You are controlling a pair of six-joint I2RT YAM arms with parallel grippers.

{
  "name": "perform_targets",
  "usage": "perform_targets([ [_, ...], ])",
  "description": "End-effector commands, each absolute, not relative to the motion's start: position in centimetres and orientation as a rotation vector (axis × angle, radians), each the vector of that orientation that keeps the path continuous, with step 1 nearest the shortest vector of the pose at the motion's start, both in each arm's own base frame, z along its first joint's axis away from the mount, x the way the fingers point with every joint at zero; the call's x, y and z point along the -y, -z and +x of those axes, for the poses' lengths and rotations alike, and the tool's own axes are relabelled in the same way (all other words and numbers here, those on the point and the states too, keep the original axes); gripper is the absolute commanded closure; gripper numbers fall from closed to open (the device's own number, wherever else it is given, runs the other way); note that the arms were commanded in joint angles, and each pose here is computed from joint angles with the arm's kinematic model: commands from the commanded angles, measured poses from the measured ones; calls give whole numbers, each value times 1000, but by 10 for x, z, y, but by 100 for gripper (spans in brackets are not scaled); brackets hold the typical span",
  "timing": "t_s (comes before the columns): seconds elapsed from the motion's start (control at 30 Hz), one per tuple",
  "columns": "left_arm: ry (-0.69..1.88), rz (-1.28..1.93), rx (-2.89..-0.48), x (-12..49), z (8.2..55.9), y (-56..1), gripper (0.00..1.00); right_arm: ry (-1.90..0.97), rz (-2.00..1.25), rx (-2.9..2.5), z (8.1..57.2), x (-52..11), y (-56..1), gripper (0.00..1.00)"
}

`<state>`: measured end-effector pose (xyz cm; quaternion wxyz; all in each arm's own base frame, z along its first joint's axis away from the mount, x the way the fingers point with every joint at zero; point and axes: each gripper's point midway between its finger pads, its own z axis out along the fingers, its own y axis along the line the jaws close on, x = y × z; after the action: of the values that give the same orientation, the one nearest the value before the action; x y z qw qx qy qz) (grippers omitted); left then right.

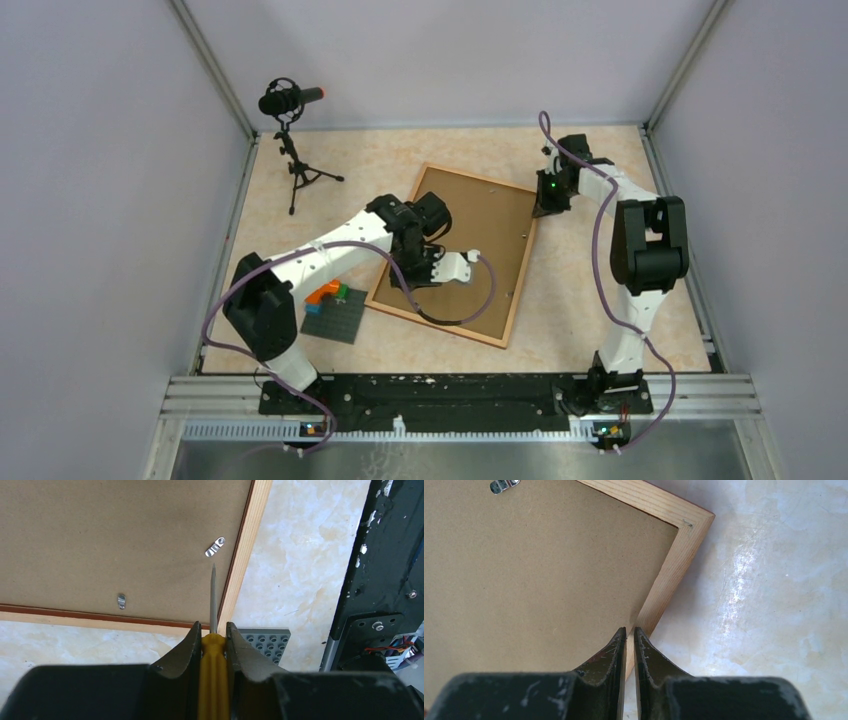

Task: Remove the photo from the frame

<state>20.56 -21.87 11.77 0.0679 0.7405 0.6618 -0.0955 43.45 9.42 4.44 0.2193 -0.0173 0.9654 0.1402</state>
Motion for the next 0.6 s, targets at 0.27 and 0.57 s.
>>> perform_targets([
  [0.27, 348, 2262, -1949, 235, 208, -117, 100, -388, -76, -2734, 427, -102, -23, 90],
  [0.57, 349, 2213, -1955, 248, 214, -113, 100, -393, -74, -2733, 425, -102, -22, 90],
])
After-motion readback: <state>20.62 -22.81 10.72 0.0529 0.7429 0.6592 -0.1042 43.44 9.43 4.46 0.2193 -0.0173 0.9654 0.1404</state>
